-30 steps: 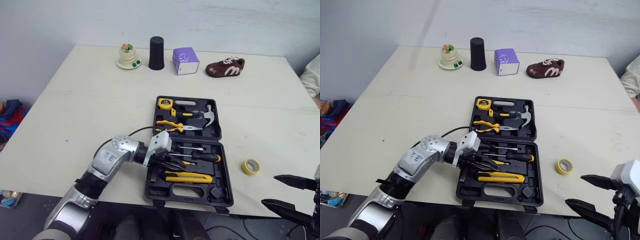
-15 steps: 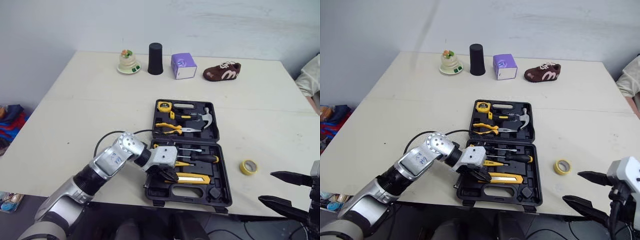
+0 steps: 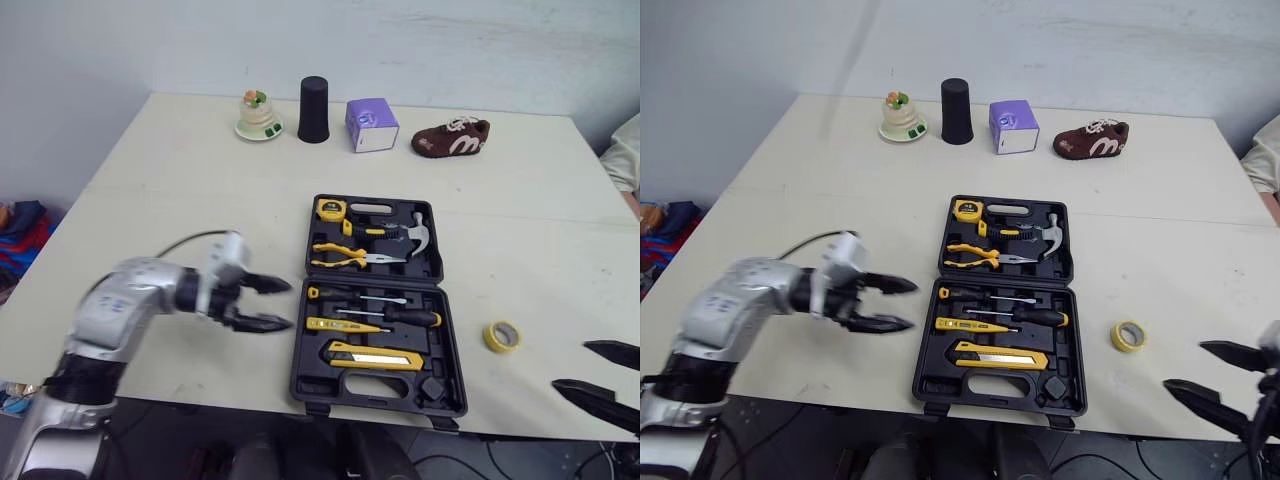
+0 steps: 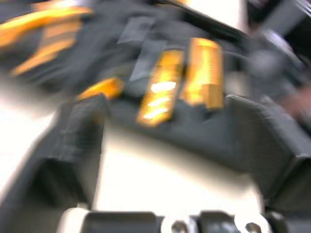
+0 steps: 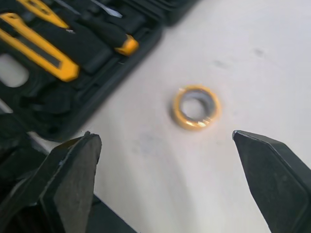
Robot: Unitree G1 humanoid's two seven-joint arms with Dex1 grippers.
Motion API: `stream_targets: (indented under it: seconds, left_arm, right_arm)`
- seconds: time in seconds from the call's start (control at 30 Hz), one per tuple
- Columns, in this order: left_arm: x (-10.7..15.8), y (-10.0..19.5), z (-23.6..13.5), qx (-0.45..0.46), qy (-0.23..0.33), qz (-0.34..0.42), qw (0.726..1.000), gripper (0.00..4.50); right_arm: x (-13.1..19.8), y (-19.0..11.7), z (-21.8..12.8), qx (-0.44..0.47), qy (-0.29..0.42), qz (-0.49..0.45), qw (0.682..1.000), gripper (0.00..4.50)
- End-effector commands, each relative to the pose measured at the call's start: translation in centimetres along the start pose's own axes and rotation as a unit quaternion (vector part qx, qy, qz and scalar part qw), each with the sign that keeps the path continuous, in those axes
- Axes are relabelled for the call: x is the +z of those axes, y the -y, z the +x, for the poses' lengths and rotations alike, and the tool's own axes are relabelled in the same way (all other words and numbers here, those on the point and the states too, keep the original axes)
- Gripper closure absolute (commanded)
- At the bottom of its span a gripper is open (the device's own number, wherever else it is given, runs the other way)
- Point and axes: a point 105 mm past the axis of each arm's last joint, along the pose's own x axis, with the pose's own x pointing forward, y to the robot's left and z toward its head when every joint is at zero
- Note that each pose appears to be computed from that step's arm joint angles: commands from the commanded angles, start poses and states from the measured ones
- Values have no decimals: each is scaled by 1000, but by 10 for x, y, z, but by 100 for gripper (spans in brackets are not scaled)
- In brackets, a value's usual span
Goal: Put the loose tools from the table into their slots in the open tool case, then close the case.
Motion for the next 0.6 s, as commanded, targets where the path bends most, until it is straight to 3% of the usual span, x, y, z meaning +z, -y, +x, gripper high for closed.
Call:
stream_targets:
  seconds: [0.03,0.13,0.3,0.43,0.6]
  left_arm:
    - [5,-12,-50,63,47,-48,996,3]
    - [-3,-18,-83,117,12,-31,993,3]
    - [25,-17,-91,143,36,4,989,3]
    - [38,2,-67,96,43,36,994,3]
    - [69,43,-21,-34,55,99,993,3]
  right_arm:
    - [-6,24,-24,-51,-2,-2,999,0]
    - [-13,38,-33,-70,-10,8,997,0]
    - [-14,47,-36,-73,-13,6,997,0]
    - [-1,45,-22,-41,-13,-24,999,0]
    - [32,23,7,49,-29,-106,993,0]
